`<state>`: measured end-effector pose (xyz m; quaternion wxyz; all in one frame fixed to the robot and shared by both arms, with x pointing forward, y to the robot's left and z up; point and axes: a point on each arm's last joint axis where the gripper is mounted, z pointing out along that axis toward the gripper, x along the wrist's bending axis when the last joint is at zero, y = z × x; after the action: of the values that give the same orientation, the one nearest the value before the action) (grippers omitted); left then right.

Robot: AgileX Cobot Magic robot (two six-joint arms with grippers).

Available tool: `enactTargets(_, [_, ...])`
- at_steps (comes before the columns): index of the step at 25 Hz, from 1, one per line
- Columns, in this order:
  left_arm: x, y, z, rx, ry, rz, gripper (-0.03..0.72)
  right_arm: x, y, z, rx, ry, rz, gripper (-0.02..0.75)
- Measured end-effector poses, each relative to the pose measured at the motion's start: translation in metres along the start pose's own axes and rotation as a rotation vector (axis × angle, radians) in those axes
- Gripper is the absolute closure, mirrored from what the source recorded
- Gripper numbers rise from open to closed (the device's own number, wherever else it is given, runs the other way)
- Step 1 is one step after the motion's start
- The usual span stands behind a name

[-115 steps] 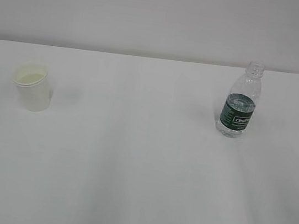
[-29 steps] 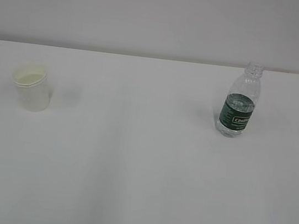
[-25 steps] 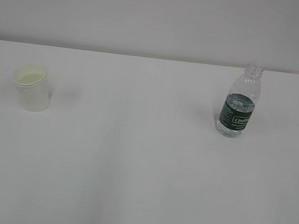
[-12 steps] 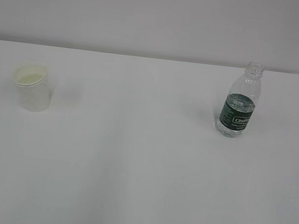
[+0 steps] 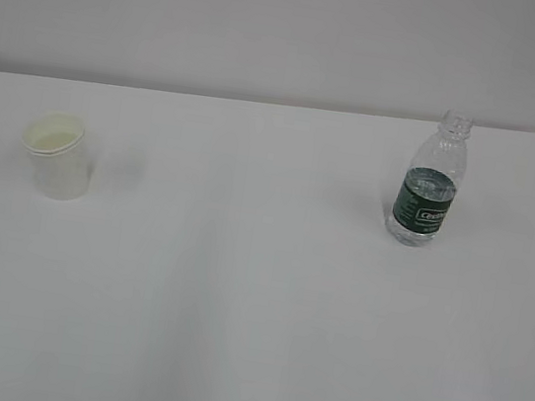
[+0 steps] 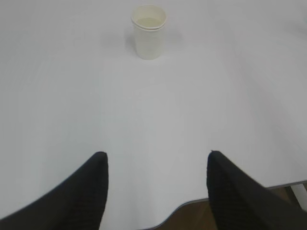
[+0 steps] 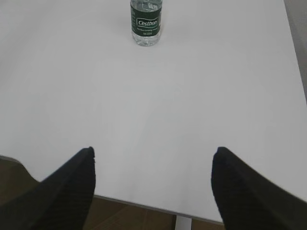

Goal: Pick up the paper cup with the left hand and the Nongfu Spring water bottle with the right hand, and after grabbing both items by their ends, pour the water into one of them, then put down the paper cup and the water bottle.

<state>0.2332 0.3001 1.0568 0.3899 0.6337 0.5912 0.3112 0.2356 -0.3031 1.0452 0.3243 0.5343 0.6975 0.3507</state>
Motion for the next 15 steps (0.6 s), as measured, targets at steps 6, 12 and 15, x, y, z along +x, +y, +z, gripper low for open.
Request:
enactTargets(6, [0.0000, 0.0000, 0.0000, 0.000, 0.000, 0.000, 0.227, 0.0007, 0.0000, 0.0000, 0.000, 0.008, 0.004, 0.166])
enactTargets(12, [0.0000, -0.0002, -0.0003, -0.002, -0.001, 0.000, 0.227, 0.0010, 0.0001, 0.0000, -0.001, 0.011, 0.005, 0.166])
enactTargets(15, [0.0000, -0.0002, -0.0003, -0.002, -0.001, 0.000, 0.227, 0.0010, 0.0001, 0.0000, -0.001, 0.011, 0.005, 0.166])
